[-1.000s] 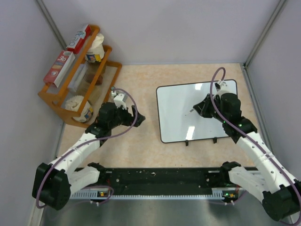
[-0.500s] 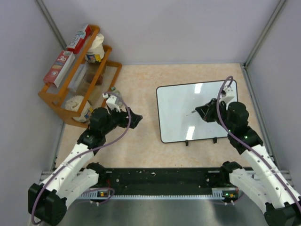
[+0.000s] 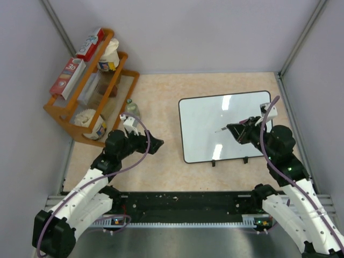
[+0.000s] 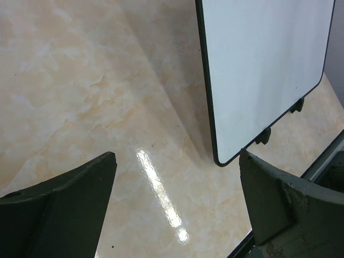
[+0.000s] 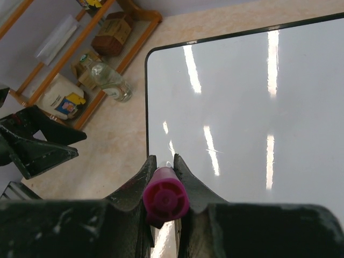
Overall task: Write a sentence on the whiteboard
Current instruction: Hold the whiteboard on the whiteboard stand.
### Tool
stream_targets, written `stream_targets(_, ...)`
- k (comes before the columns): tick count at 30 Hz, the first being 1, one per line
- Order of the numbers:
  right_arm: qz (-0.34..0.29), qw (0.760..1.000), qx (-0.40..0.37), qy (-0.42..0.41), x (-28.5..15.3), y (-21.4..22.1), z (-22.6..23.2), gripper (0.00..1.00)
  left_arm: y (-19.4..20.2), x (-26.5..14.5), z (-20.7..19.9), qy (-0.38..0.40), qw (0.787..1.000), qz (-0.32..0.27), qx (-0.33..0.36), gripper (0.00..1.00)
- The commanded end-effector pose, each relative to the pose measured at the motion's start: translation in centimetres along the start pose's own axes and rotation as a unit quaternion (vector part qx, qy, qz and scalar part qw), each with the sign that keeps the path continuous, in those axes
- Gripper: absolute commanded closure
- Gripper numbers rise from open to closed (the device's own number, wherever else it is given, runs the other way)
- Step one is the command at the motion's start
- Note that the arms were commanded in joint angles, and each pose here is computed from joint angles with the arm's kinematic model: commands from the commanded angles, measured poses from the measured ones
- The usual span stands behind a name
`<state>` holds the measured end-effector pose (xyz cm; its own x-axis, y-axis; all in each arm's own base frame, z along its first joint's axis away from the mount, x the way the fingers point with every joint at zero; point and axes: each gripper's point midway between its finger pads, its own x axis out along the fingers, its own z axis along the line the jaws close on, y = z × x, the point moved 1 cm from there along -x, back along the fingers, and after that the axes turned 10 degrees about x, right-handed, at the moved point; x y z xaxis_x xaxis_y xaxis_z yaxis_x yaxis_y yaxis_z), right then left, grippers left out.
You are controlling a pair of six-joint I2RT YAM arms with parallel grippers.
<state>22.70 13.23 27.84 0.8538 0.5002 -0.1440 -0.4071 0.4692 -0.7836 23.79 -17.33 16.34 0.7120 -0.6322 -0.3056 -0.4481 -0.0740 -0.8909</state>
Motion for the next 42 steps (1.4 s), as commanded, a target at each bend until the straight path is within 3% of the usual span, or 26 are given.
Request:
stream_targets(1,0.007,1.0,0.0,0.007,0.2,0.5,-0.7,1.0,-2.0,0.0,-0.9,0.026,0.999,-0.039,0.023,0.01)
stream_targets(11,0.019,1.0,-0.011,0.018,1.2,1.2,-1.7,1.0,-2.3,1.2,-1.3,0.047,0.998,-0.035,0.028,0.02)
stream_targets(16,0.022,1.0,-0.012,0.007,1.9,1.3,-1.5,1.0,-3.9,2.8,-3.1,0.119,0.99,-0.057,0.047,0.03)
stream_targets(21,0.02,1.0,-0.01,-0.001,2.2,1.2,-1.3,1.0,-5.5,6.0,-4.6,0.193,0.978,-0.06,0.052,0.04)
stream_targets(22,0.019,1.0,-0.012,-0.001,2.2,1.1,-1.2,1.0,-4.1,7.1,-4.7,0.222,0.973,-0.031,0.047,0.04)
stream_targets(23,0.018,1.0,-0.012,-0.002,2.2,1.1,-1.2,1.0,-5.7,7.8,-5.2,0.24,0.968,-0.043,0.059,0.06)
stream_targets(25,0.017,1.0,-0.012,-0.007,2.3,1.0,-1.0,1.0,-4.7,9.9,-4.8,0.255,0.966,-0.014,0.037,0.07)
stream_targets(32,0.011,1.0,-0.011,-0.017,2.2,0.5,-0.4,1.0,-5.8,14.9,-4.0,0.274,0.962,-0.01,0.016,0.11)
stream_targets(35,0.008,1.0,-0.008,-0.019,2.2,0.4,-0.3,1.0,-5.9,15.7,-4.4,0.301,0.953,-0.011,0.009,0.16)
stream_targets(42,0.011,1.0,-0.007,-0.024,2.4,0.7,-0.3,1.0,-4.5,15.6,-5.3,0.36,0.933,0.001,-0.003,0.41)
